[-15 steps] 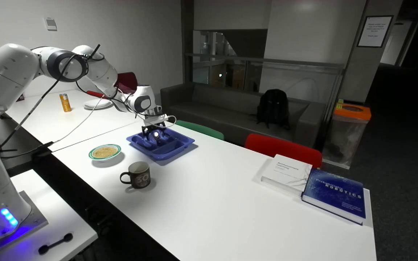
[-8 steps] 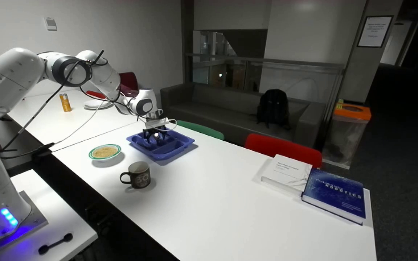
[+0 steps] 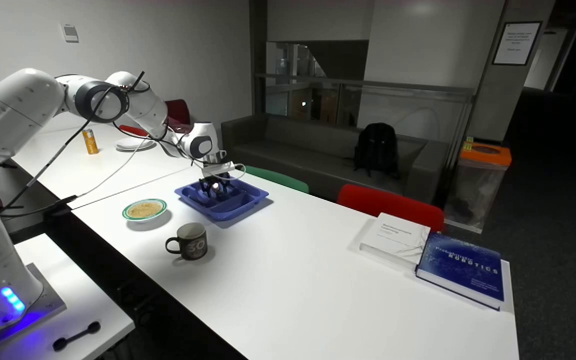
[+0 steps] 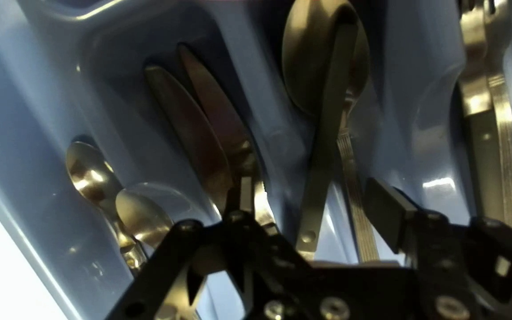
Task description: Pick up a silver spoon from the blue tray, stir the contents in the bowl using the spoon, place the spoon back on the tray
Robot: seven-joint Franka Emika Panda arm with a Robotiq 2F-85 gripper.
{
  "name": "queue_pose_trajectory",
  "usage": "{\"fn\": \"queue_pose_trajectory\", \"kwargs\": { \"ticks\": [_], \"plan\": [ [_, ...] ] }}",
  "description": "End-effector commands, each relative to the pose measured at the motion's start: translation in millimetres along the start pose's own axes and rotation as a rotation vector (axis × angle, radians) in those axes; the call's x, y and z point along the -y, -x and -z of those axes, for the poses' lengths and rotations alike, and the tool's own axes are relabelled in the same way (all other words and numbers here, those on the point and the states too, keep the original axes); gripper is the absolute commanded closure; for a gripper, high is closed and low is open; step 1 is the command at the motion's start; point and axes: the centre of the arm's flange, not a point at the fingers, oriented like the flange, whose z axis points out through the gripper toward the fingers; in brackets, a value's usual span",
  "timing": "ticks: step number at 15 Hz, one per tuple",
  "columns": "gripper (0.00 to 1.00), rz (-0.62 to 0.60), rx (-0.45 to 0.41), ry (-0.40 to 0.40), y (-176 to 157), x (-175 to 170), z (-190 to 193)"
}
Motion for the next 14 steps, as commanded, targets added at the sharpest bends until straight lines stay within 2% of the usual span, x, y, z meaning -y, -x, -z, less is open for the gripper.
{"fn": "queue_pose_trajectory", "kwargs": {
  "ticks": [1,6,14],
  "plan": [
    [0.62,0.004,0.004,-0.019,-3.4,-11.3,3.5],
    [0.99,0.001,0.013,-0.024,-4.2,-13.9,6.0],
    [0.97,0.001,0.022,-0.019,-7.6,-10.3,10.9]
  ]
}}
